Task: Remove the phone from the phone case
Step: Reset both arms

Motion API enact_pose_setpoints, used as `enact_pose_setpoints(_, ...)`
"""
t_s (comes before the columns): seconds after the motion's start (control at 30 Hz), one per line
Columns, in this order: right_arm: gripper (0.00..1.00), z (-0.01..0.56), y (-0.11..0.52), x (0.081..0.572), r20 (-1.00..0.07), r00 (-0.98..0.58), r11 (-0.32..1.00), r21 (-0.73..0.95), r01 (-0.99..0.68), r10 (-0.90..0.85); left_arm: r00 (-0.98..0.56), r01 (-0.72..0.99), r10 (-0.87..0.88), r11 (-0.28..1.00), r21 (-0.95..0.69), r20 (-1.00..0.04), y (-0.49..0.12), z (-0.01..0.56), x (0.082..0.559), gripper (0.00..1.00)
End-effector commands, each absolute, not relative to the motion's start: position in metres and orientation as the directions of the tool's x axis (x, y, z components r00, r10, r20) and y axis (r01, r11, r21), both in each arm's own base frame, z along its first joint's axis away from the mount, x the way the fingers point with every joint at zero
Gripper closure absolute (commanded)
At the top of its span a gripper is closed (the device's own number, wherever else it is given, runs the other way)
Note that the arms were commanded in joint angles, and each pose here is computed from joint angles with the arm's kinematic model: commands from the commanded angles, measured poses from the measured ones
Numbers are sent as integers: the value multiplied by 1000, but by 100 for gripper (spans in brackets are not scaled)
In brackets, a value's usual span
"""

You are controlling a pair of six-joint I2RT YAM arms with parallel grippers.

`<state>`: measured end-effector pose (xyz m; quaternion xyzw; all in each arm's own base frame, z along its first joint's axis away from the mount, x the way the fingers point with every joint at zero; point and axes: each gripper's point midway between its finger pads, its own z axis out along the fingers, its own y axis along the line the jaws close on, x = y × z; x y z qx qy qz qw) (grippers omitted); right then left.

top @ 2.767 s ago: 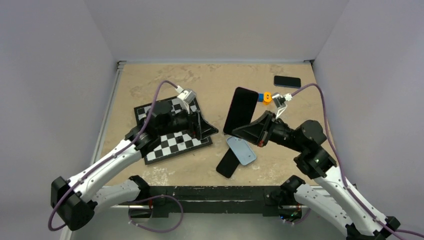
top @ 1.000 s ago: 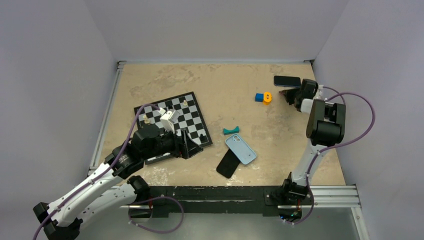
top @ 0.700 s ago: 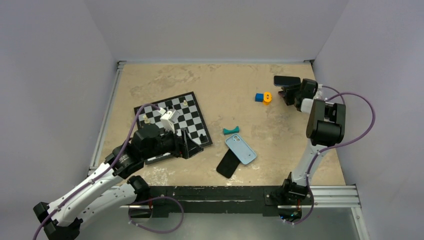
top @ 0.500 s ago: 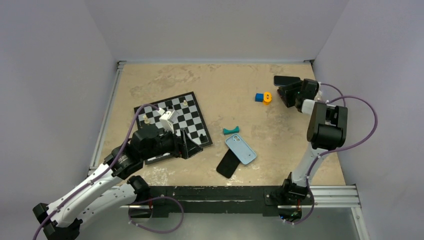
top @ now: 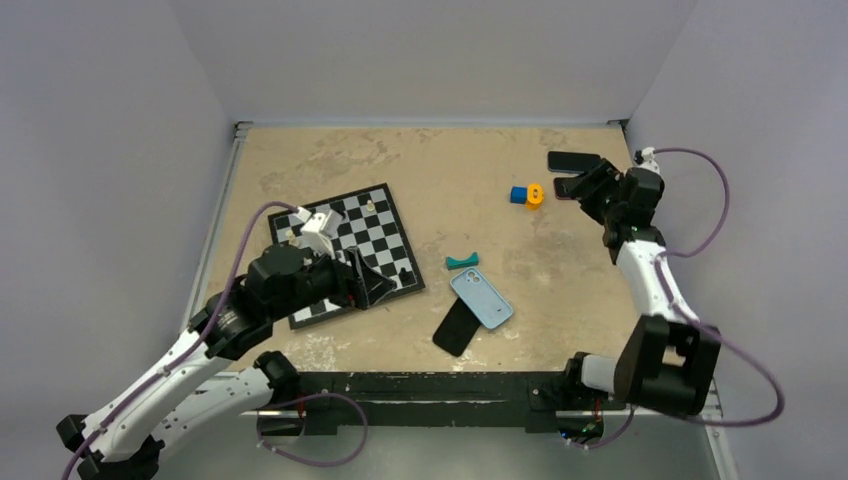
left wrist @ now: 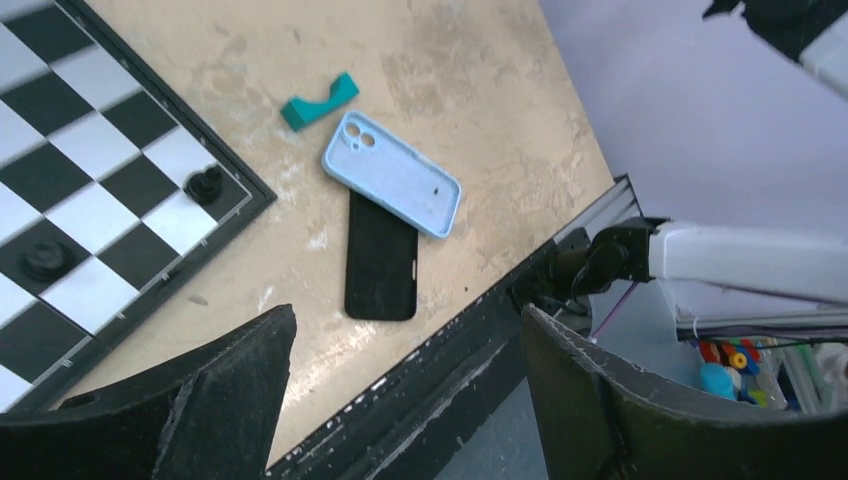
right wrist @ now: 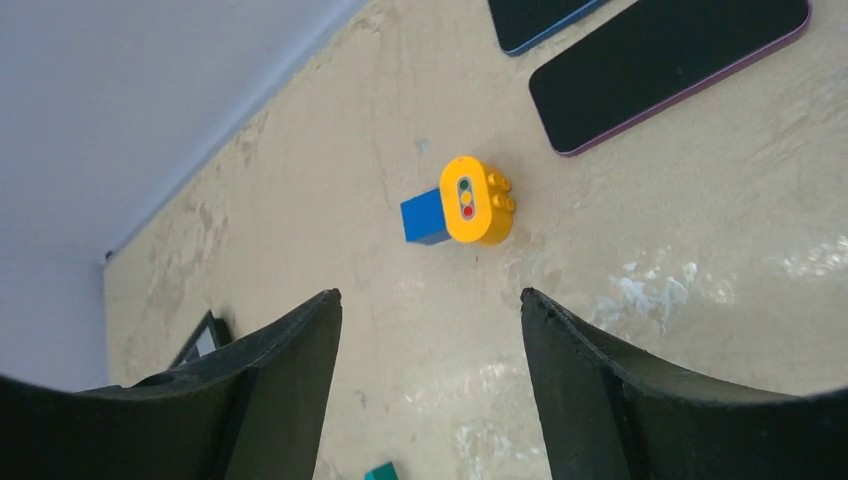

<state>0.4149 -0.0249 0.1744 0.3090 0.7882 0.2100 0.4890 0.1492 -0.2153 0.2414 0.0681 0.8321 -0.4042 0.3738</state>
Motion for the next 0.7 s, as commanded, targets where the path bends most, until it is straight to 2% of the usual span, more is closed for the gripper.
enact_pose_setpoints(0.0,30,239,-19,370,-839,-257,877,454,158,480,-489,484,-296,691,-538,-820,-185,317,163,14)
enact_pose_setpoints(0.13,30,336,-17,328,-918,-39,917,390,82,394,-259,500,-386,731,-465,-885,-148,377,167,12)
enact_pose_setpoints(0.33,30,451,-2,254,-914,212,938,344,-46,346,72,462,-434,812,-355,-898,-88,451,159,7)
enact_pose_setpoints(0.43,30,469,3,237,-907,252,942,329,-74,336,149,437,-420,840,-321,-895,-70,472,155,7)
enact_pose_setpoints(0.57,31,471,13,232,-923,237,952,281,-121,302,180,422,-406,855,-303,-896,-61,480,151,7)
enact_pose_setpoints(0.67,26,480,10,219,-911,287,955,278,-106,297,185,416,-407,857,-304,-894,-58,478,150,7)
